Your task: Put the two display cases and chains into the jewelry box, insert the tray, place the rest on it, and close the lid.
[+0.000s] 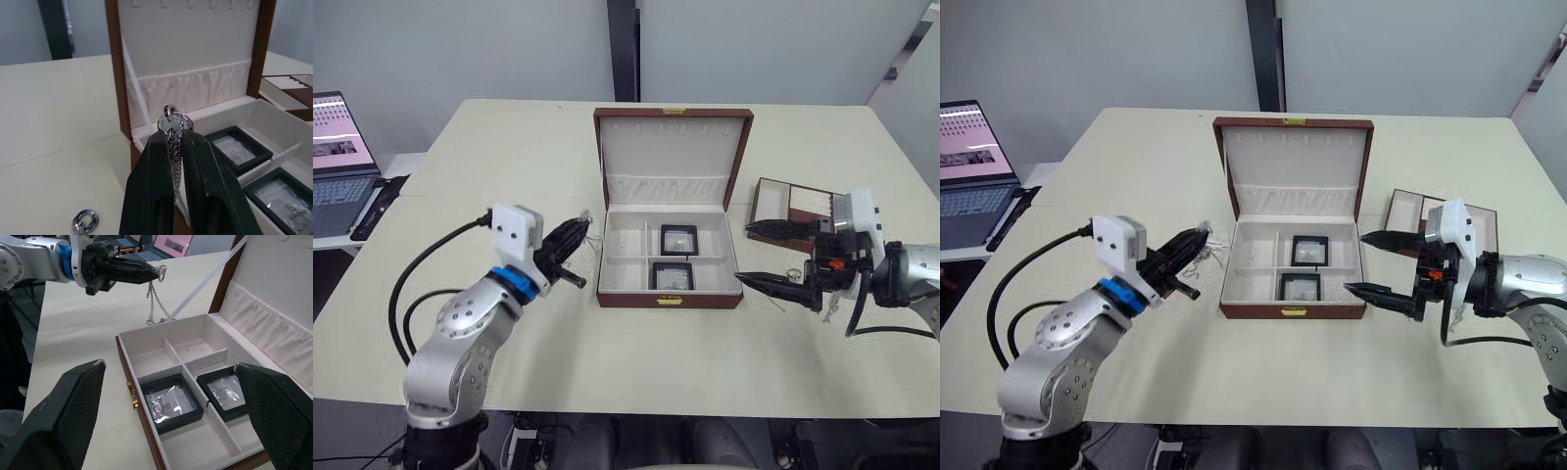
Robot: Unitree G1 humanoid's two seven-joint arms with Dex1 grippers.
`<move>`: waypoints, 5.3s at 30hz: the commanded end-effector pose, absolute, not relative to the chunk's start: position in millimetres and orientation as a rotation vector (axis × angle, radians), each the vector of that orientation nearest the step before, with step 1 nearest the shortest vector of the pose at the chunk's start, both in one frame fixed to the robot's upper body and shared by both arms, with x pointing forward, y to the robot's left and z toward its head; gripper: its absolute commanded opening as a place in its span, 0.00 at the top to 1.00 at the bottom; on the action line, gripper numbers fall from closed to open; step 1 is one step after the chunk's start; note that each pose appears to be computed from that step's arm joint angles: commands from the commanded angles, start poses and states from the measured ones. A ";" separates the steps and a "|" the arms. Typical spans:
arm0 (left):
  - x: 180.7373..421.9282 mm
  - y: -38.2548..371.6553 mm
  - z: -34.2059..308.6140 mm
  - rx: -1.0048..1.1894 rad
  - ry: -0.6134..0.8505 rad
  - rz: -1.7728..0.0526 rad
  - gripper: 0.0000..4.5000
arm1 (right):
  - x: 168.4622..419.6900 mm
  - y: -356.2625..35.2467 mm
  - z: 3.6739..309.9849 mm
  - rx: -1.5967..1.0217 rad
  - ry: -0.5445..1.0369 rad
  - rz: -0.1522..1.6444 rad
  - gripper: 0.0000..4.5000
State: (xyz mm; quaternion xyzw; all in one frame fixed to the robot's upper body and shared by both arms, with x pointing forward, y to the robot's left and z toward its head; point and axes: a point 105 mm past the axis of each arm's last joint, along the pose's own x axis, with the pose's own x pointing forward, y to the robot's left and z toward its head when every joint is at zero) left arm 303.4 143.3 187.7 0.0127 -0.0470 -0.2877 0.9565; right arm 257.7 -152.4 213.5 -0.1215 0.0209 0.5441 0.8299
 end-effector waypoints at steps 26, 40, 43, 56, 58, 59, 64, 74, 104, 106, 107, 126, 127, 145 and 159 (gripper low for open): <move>358.9 107.7 193.5 0.044 -0.020 -0.874 0.99 | 247.7 -145.6 219.0 -0.243 -0.079 0.998 0.00; 358.9 113.3 167.4 0.023 0.064 -0.857 0.99 | 243.0 -145.7 214.1 -0.228 -0.060 0.984 0.00; 358.3 111.9 167.1 0.019 0.065 -0.865 0.99 | 242.8 -145.9 214.2 -0.228 -0.059 0.984 0.00; 348.8 112.8 178.2 -0.044 0.035 -0.931 0.23 | 243.1 -148.0 215.9 -0.229 -0.054 0.983 0.00; 346.0 112.3 181.7 -0.056 0.030 -0.951 0.12 | 243.7 -150.1 216.8 -0.230 -0.052 0.981 0.00; 344.1 111.9 184.3 -0.063 0.026 -0.964 0.05 | 244.3 -151.6 217.4 -0.231 -0.050 0.979 0.00; 339.3 118.9 199.8 -0.078 0.006 -0.992 0.01 | 247.5 -158.3 220.3 -0.238 -0.045 0.970 0.00; 316.0 179.2 218.2 -0.067 0.101 -1.035 0.01 | 249.7 -190.6 209.4 -0.248 0.034 0.898 0.00; 247.6 372.4 153.6 0.149 0.336 -0.334 0.01 | 239.7 -351.1 124.8 -0.206 0.360 0.516 0.00; 245.9 370.2 152.3 0.148 0.340 -0.334 0.01 | 241.7 -351.4 125.4 -0.211 0.362 0.523 0.00; 245.3 368.9 152.0 0.147 0.342 -0.336 0.01 | 242.5 -351.5 125.7 -0.217 0.365 0.526 0.00; 249.1 362.2 153.2 0.160 0.336 -0.338 0.01 | 246.4 -347.6 121.6 -0.224 0.364 0.542 0.00; 249.6 361.5 154.0 0.157 0.328 -0.336 0.01 | 246.4 -347.2 122.1 -0.224 0.361 0.543 0.00; 284.0 250.8 149.5 0.020 0.084 -0.368 0.01 | 249.3 -195.0 187.7 -0.227 0.120 1.031 0.00; 333.9 197.8 115.4 -0.026 0.068 -0.159 0.01 | 249.3 -153.6 201.9 -0.253 0.060 1.142 0.00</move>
